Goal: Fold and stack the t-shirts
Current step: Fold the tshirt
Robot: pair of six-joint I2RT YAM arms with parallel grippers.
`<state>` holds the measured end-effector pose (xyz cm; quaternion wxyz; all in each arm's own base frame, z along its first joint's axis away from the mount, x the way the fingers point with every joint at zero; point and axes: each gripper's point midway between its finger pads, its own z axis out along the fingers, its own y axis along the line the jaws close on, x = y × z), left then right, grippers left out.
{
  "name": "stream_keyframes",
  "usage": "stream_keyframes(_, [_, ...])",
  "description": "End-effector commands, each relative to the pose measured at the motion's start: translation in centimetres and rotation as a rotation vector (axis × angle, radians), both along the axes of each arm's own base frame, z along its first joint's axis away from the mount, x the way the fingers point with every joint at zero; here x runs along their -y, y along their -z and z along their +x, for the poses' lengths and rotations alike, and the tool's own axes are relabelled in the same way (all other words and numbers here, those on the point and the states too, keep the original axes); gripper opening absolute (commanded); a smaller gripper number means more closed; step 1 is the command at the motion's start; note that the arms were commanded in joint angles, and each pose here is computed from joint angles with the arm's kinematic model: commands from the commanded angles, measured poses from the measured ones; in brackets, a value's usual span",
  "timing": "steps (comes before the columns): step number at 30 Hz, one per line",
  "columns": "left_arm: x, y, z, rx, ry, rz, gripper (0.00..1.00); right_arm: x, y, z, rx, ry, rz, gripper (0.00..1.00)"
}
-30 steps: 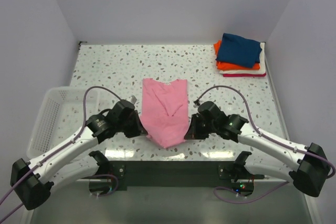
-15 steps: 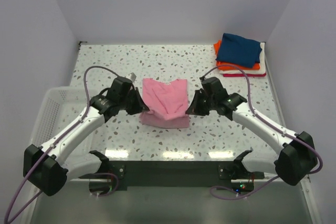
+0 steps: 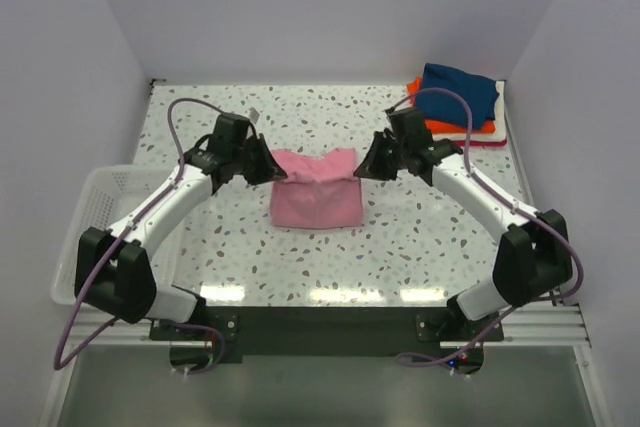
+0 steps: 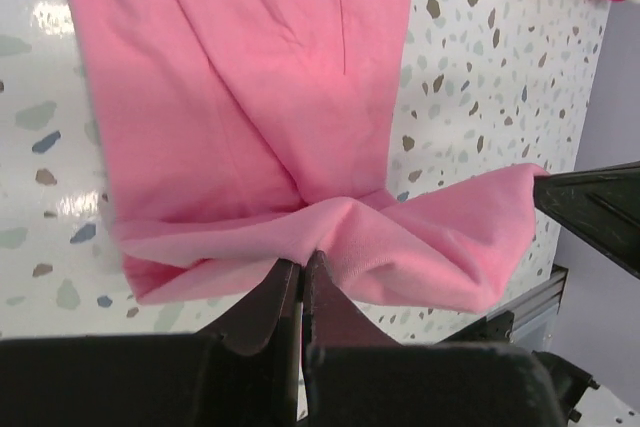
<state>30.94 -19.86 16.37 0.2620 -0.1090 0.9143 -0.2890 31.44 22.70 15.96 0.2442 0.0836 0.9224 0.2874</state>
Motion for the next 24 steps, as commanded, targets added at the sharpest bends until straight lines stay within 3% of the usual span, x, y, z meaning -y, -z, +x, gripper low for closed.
stream_keyframes(1, [0.1, -1.5, 4.4, 0.087, 0.004, -0.066, 0.00, -0.2, -2.2, 4.6, 0.081, 0.000, 0.054, 0.00])
stream_keyframes(5, [-0.5, -0.2, 9.3, 0.097, -0.040, -0.093, 0.00, -0.3, -2.0, 9.7, 0.089, 0.024, 0.078, 0.00])
stream_keyframes(7, [-1.0, 1.6, 11.7, 0.075, -0.077, -0.088, 0.00, -0.2, 1.6, 12.0, 0.017, 0.031, 0.061, 0.04])
stream_keyframes(10, [-2.4, 3.7, 15.7, 0.080, -0.124, -0.090, 0.04, -0.9, 2.7, 16.7, 0.056, 0.024, 0.101, 0.18])
stream_keyframes(11, [-2.1, 4.1, 17.5, 0.114, -0.106, -0.126, 0.23, -0.8, 3.1, 17.6, 0.061, 0.028, 0.101, 0.28])
stream_keyframes(12, [-2.1, 3.9, 18.5, 0.140, -0.087, -0.157, 0.35, -0.6, 5.1, 18.7, 0.037, 0.038, 0.098, 0.38])
stream_keyframes(14, [-3.3, 4.2, 20.7, 0.148, -0.105, -0.157, 0.55, 0.0, 4.3, 20.9, 0.078, 0.052, 0.115, 0.50])
stream_keyframes(15, [-3.6, 4.0, 21.0, 0.165, -0.104, -0.157, 0.59, -0.1, 4.3, 21.2, 0.078, 0.042, 0.125, 0.57])
stream_keyframes(17, [-4.7, 2.7, 21.1, 0.198, -0.121, -0.151, 0.65, 0.6, 3.8, 21.3, 0.098, 0.029, 0.082, 0.61])
stream_keyframes(20, [-5.3, 0.1, 20.1, 0.263, -0.132, -0.150, 0.66, 2.3, 3.2, 19.6, 0.120, 0.064, 0.017, 0.63])
stream_keyframes(24, [-4.1, 1.6, 18.2, 0.216, -0.117, -0.107, 0.62, 3.3, 4.0, 17.2, 0.109, 0.075, -0.036, 0.63])
